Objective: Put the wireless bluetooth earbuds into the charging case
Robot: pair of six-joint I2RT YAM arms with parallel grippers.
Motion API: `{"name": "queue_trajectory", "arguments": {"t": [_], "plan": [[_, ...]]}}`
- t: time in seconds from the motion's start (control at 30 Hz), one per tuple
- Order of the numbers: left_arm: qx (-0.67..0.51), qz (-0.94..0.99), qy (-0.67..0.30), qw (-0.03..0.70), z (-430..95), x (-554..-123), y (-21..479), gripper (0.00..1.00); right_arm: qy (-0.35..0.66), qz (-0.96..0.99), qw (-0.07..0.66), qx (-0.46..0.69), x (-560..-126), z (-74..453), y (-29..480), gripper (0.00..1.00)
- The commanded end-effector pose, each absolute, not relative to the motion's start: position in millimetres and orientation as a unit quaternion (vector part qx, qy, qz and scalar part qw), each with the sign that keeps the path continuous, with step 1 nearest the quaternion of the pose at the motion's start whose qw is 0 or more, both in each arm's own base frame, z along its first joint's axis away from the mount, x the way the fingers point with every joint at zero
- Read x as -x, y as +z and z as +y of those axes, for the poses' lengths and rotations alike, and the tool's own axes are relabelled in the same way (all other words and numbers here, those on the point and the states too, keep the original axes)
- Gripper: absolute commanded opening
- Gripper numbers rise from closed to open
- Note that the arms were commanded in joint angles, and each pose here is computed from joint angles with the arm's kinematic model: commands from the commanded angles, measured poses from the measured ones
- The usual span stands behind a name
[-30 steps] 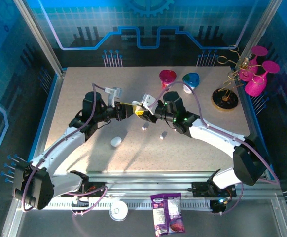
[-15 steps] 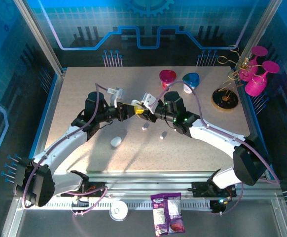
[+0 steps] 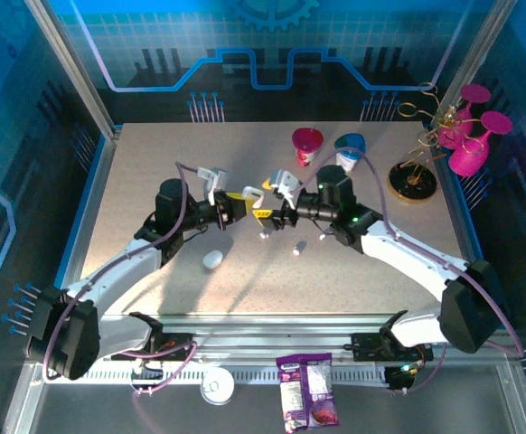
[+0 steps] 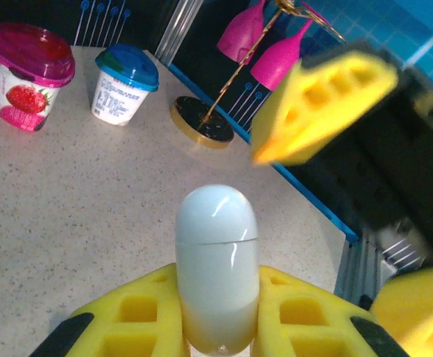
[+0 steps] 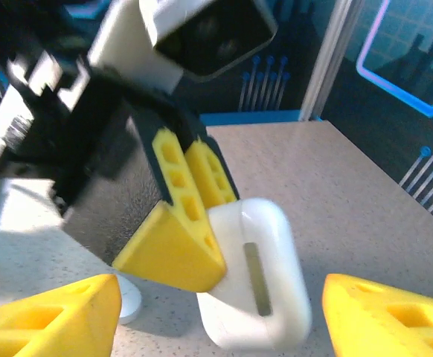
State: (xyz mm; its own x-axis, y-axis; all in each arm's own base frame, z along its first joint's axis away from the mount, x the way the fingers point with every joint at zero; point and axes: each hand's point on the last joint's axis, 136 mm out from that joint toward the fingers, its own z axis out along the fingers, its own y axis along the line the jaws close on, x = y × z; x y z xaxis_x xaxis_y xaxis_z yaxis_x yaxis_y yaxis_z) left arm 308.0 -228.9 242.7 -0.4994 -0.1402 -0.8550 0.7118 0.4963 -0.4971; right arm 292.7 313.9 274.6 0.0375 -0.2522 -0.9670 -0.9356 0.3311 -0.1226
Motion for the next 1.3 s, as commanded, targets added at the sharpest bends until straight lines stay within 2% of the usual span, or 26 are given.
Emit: {"name": "queue_trajectory", "arguments": {"t": [0.0,0.1,0.27,0.4,0.67,0.87,1.03,1.1,1.2,1.27], "plan": [[-0.306,0.606,-0.456,0.576,-236,-289,275,0.00,0.438,0.583,0.498,0.470,-265,298,302,0.73],[-0.331,0.552,-0.461,0.611,-237,-281,282,0.00,0.490,0.574,0.486,0.440,-265,281,320,0.74],[-0.356,0.503,-0.507,0.602,-245,-272,298,0.00,0.535,0.564,0.466,0.422,-263,270,330,0.74],[-0.387,0.481,-0.523,0.587,-254,-261,302,0.00,0.541,0.562,0.462,0.422,-266,272,328,0.73],[-0.389,0.471,-0.530,0.588,-257,-251,312,0.00,0.541,0.556,0.450,0.443,-264,289,321,0.65],[-0.381,0.467,-0.531,0.596,-255,-250,319,0.00,0.533,0.553,0.440,0.465,-259,304,316,0.48],[-0.377,0.468,-0.529,0.599,-254,-249,318,0.00,0.539,0.550,0.432,0.470,-255,308,316,0.25],[-0.373,0.469,-0.528,0.602,-253,-250,318,0.00,0.539,0.548,0.432,0.471,-253,308,317,0.20],[-0.362,0.479,-0.527,0.602,-252,-254,316,0.13,0.532,0.550,0.439,0.471,-253,307,318,0.17],[-0.359,0.494,-0.533,0.586,-254,-256,312,0.29,0.523,0.552,0.445,0.473,-252,305,319,0.16]]}}
